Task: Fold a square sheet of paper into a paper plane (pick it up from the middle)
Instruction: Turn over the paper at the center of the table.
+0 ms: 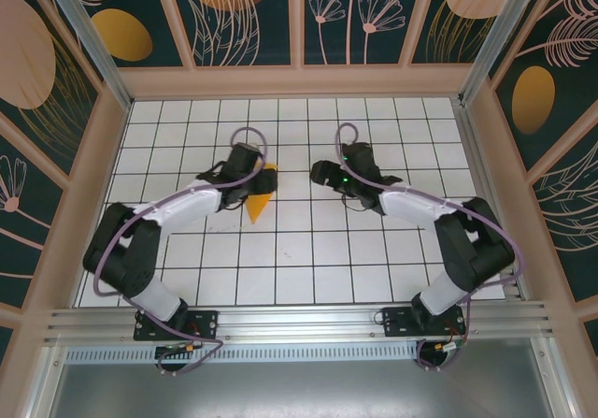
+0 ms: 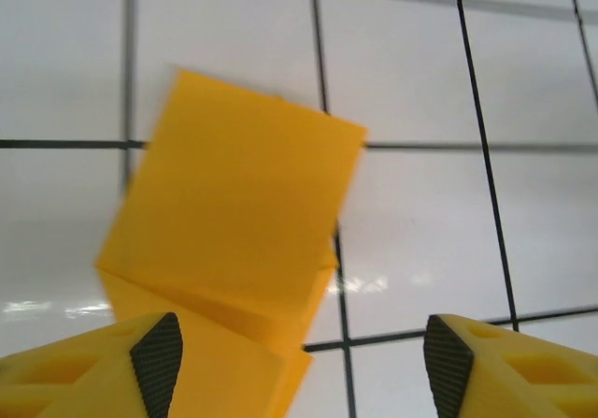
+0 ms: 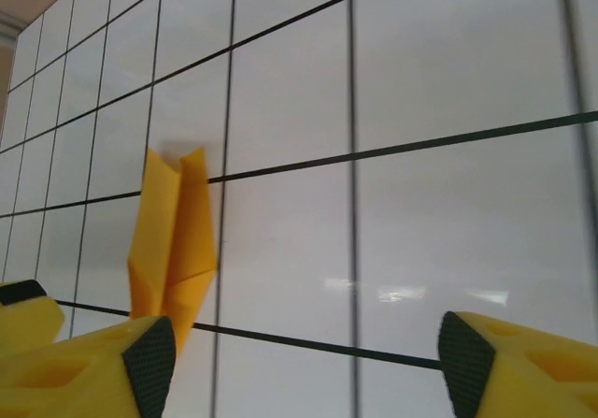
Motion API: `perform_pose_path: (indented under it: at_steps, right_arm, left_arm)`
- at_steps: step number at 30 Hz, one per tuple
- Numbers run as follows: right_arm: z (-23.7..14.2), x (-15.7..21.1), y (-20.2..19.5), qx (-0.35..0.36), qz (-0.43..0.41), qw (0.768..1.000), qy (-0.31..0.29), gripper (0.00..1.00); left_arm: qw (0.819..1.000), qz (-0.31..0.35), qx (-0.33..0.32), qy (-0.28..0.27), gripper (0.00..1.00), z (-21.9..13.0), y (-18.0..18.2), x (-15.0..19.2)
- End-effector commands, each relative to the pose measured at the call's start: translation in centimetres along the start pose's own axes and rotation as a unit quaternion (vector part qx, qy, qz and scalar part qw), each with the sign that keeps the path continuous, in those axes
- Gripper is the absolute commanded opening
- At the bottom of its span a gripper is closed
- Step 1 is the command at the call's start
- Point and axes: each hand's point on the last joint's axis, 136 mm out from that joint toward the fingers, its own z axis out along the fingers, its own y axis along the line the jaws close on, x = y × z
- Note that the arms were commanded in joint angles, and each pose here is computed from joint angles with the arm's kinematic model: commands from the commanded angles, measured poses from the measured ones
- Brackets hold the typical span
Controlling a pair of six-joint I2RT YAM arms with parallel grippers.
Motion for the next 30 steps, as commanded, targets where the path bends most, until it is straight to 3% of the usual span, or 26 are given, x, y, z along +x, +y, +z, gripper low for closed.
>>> perform_pose_path:
  at_steps: [1,10,17,23,30]
  right_arm:
    - [2.2,1.3,2.9,0.009,-0.014,1.0,0.016,0.66]
    - [7.7,7.1,11.9,-0.063,-0.07,0.99,0.101,0.36]
    - [10.8,9.7,13.5,-0.062,-0.086,0.984,0.145,0.17]
    - [12.3,11.6,12.5,-0.038,-0.102,0.978,0.18,0.15]
    - [12.6,13.0,8.8,0.009,-0.147,0.967,0.209,0.15]
  left_arm:
    - [0.997,-0.078,0.024,0.0,0.74,-0.6,1.9,0.3]
    - [0.976,-0.213,0.037,-0.005,0.77,-0.4,8.2,1.5]
    - [0.966,-0.259,0.005,-0.023,0.8,-0.9,11.4,1.5]
    - [0.966,-0.259,-0.005,-0.023,0.85,-0.8,11.9,1.7]
    - [0.965,-0.263,0.009,-0.02,0.98,-0.7,11.4,1.5]
